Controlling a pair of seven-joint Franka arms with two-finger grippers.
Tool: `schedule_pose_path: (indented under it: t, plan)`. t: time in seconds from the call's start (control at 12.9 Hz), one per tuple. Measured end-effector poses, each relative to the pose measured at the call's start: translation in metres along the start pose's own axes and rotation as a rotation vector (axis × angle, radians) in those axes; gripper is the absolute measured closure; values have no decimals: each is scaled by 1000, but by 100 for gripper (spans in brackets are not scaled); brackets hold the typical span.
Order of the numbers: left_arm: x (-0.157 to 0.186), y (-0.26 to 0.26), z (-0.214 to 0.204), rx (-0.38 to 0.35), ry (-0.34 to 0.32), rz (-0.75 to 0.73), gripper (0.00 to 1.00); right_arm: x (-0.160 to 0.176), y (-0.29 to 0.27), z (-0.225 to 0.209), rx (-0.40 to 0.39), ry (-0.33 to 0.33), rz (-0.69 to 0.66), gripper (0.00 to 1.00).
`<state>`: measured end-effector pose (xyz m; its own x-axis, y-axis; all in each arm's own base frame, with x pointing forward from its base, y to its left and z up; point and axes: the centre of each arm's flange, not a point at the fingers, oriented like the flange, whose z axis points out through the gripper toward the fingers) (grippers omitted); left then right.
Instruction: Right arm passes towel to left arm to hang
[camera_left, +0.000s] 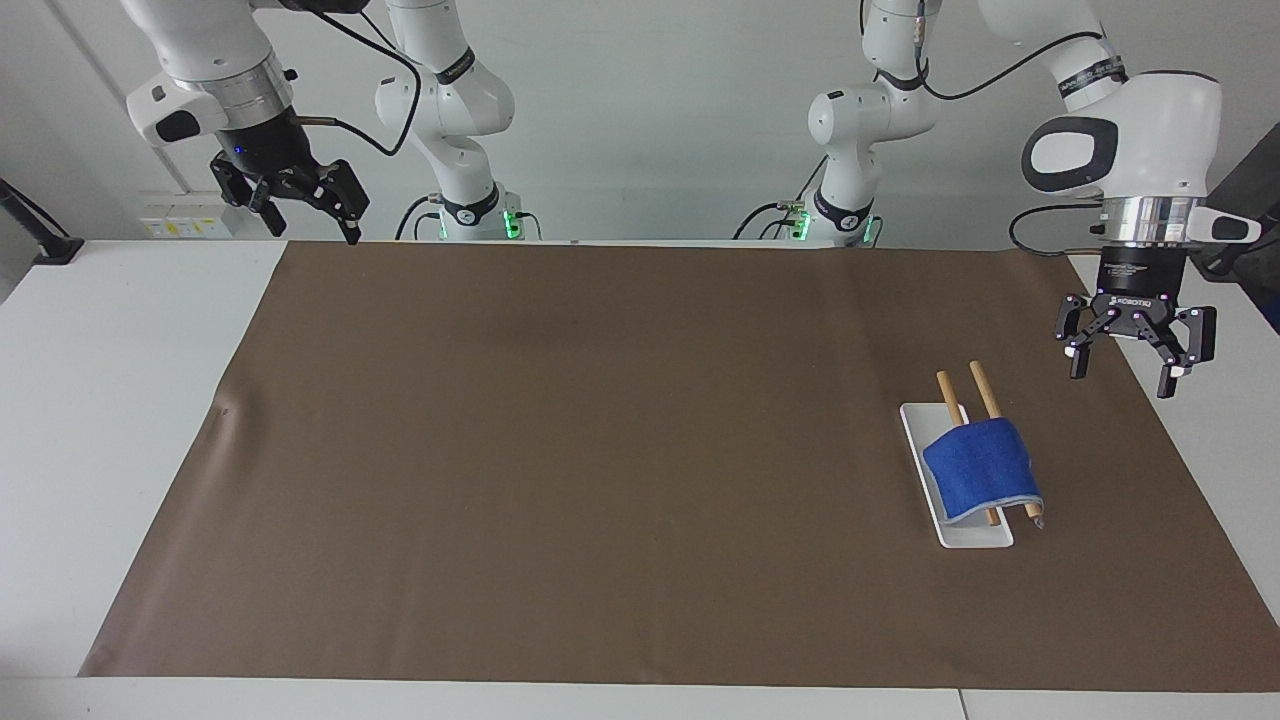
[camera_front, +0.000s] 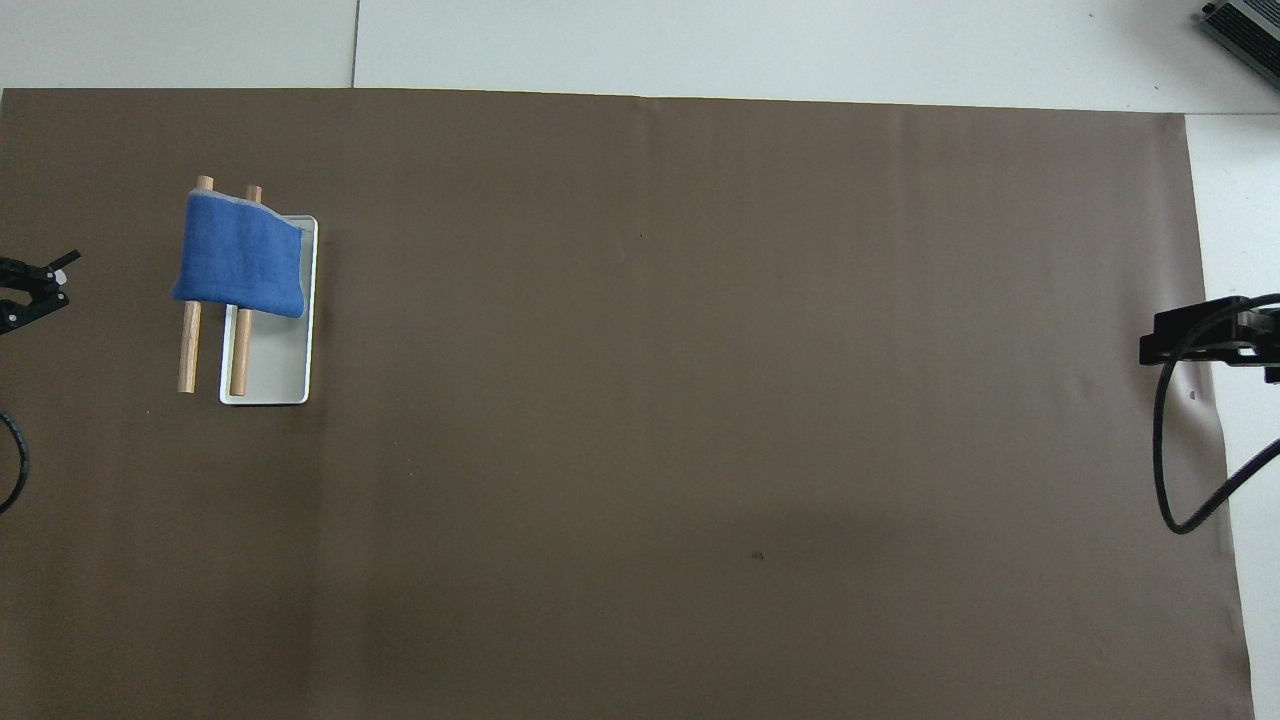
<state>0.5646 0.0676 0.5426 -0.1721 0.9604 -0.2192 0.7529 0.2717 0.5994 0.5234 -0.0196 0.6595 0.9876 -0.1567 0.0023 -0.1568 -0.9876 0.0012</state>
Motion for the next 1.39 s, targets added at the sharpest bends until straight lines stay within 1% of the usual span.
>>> schedule_pose_path:
  t: [0.08,0.15,0.31,0.54,0.7,0.85,1.01,1.16,1.39]
  plan:
    - [-10,4,-4,38,11,84,0,0,0,0,0,-1,0,0]
    - [-25,6,-7,69,6,168,0,0,0,0,0,-1,1,0]
    - [-64,2,-9,120,-38,339,0,0,1,1,0,-1,1,0]
    - [-117,-10,-11,159,-109,611,0,0,1,1,0,-2,1,0]
    - [-142,-15,-14,194,-109,820,0,0,0,1,0,-2,0,0]
    - [-156,-9,-19,224,-106,1044,0,0,-2,1,0,-2,-4,0]
    - [-158,7,-26,259,-118,1302,0,0,0,1,0,-2,0,0]
    - [-158,24,-37,307,-148,1527,0,0,3,1,0,-2,5,0]
    - [-155,38,-56,394,-219,1707,0,0,3,1,0,-2,6,0]
